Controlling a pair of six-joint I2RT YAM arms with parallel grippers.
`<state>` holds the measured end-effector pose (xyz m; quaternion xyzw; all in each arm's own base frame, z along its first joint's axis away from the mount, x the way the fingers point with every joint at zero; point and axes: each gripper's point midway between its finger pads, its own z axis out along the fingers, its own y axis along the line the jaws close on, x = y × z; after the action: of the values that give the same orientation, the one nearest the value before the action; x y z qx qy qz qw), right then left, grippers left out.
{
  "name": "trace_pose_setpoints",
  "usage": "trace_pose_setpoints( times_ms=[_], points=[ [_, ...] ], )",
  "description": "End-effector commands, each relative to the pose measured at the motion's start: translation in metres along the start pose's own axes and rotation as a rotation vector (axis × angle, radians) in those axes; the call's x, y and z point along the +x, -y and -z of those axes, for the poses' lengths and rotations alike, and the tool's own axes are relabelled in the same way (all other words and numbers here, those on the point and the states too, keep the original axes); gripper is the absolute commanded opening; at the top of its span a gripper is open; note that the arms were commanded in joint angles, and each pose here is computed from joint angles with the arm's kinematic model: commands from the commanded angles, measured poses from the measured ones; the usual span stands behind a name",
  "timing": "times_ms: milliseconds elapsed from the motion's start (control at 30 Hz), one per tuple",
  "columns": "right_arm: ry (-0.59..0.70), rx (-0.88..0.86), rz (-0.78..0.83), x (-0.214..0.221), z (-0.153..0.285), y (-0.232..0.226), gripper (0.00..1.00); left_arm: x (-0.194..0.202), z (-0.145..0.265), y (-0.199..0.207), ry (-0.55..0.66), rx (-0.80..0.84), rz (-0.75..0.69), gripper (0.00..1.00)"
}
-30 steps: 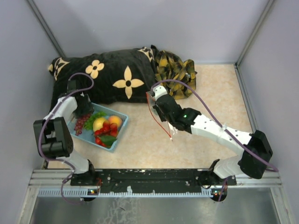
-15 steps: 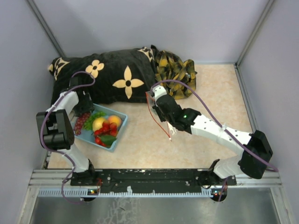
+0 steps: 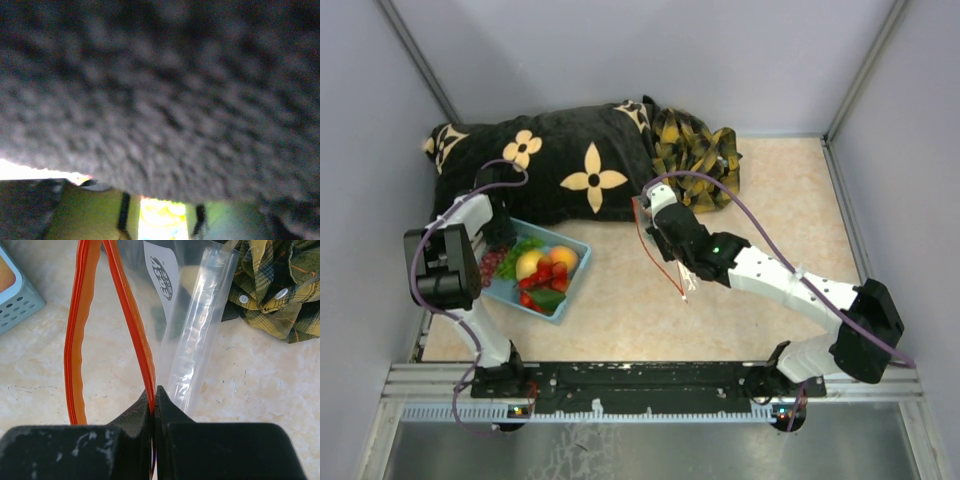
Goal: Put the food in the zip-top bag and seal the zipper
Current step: Pick up the fake fruit from the bin.
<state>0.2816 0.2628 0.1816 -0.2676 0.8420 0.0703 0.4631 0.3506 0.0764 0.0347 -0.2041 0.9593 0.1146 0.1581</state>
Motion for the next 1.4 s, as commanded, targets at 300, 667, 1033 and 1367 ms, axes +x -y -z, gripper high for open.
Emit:
trace_pose_setpoints(
  times_ms=[300, 667, 1033, 1367],
  points=[
    [0.089, -0.019, -0.023, -0.027, 0.015, -0.001, 0.0, -0.018, 0.076, -0.005, 0.196, 0.113, 0.076, 0.07],
    [0.092, 0.004, -0.036, -0.036, 0.017, 0.002, 0.0, -0.016, 0.157, 0.016, 0.415, 0.4, 0.083, 0.0],
    [0.085, 0.001, -0.075, -0.044, 0.015, -0.001, 0.0, 0.002, 0.267, 0.074, 0.612, 0.884, -0.012, 0.0],
    [0.087, -0.032, -0.141, -0.053, 0.016, -0.01, 0.0, 0.029, 0.388, 0.109, 0.762, 1.285, -0.138, 0.0]
  ],
)
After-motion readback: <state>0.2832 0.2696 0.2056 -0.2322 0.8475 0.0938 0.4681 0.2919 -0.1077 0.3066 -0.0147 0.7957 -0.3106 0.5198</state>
